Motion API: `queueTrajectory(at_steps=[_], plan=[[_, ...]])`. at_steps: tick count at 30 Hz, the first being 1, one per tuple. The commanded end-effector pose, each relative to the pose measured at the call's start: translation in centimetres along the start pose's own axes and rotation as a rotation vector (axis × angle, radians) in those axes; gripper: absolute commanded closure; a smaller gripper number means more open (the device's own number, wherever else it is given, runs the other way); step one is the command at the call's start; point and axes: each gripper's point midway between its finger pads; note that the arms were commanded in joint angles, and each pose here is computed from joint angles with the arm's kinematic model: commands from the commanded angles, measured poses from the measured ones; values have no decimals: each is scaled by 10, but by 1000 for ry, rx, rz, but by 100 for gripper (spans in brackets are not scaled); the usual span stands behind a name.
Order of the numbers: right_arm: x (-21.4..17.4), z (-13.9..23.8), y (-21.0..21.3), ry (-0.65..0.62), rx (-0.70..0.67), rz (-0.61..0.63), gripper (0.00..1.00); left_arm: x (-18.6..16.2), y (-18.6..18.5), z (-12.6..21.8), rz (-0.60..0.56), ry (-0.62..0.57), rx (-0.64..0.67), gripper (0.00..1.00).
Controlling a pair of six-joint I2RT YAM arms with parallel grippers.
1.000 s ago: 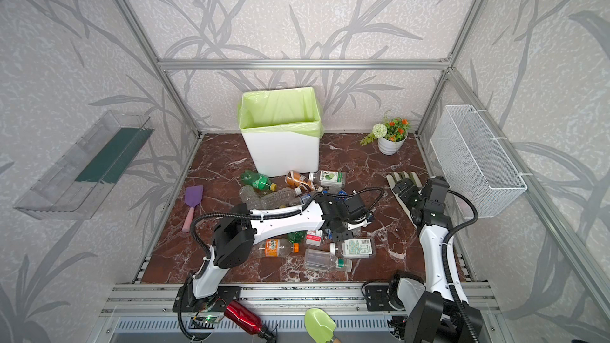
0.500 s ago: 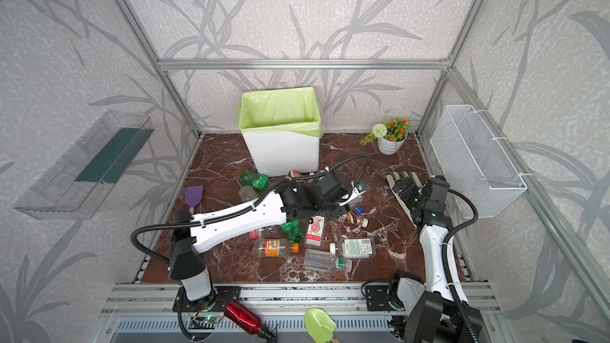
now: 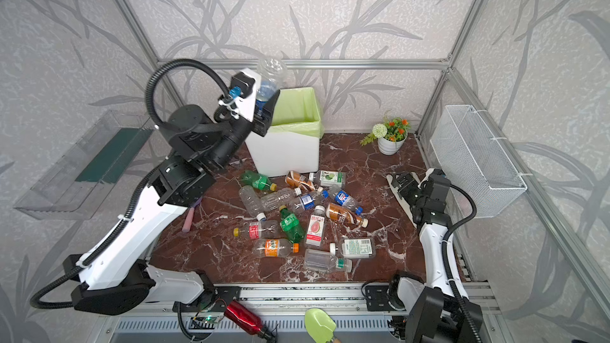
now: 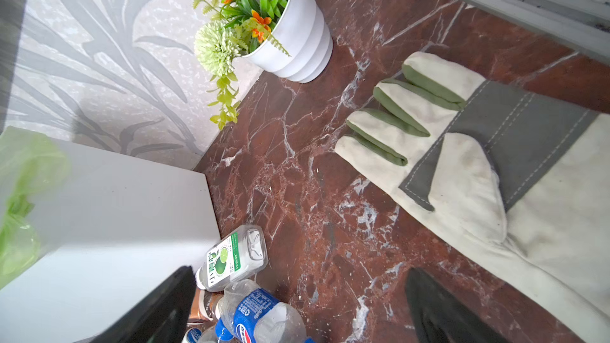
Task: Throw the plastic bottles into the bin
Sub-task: 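Lift the bottle over the bin and release it with the left gripper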
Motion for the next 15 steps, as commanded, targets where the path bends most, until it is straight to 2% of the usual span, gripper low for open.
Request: queueTrajectory(at_steps=[1, 3, 5, 7, 8, 9, 11, 12, 14, 15], plan=[[3, 3, 19, 0, 58, 19, 0, -14, 13, -35, 52, -22, 27, 44], [3, 5, 21, -3, 62, 23, 0, -57, 12, -67, 142, 59, 3, 43], [3, 7, 21, -6, 62, 28, 0, -124, -1, -102, 259, 203, -62, 42], [3, 9, 21, -11, 56, 36, 0, -202, -30, -132, 358, 386, -153, 44], [5, 10, 22, -15, 54, 38, 0, -224, -42, -138, 384, 452, -174, 44], [5, 11, 23, -16, 53, 44, 0, -240, -54, -142, 397, 502, -208, 40], [7, 14, 26, -22, 50, 59, 0, -234, -68, -147, 408, 476, -285, 30], [9, 15, 27, -29, 48, 61, 1, -223, -61, -149, 417, 445, -266, 26], [10, 16, 28, -32, 47, 62, 1, -197, -36, -150, 407, 370, -188, 3], [10, 16, 27, -31, 47, 61, 1, -181, -21, -149, 395, 327, -149, 1]])
Point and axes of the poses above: each gripper's point midway between its finger pads, its own z axis back along the fingers, its own y axis along the line the jaws close on, x = y × z, and after that the axes turned 15 degrees about -z, right-handed
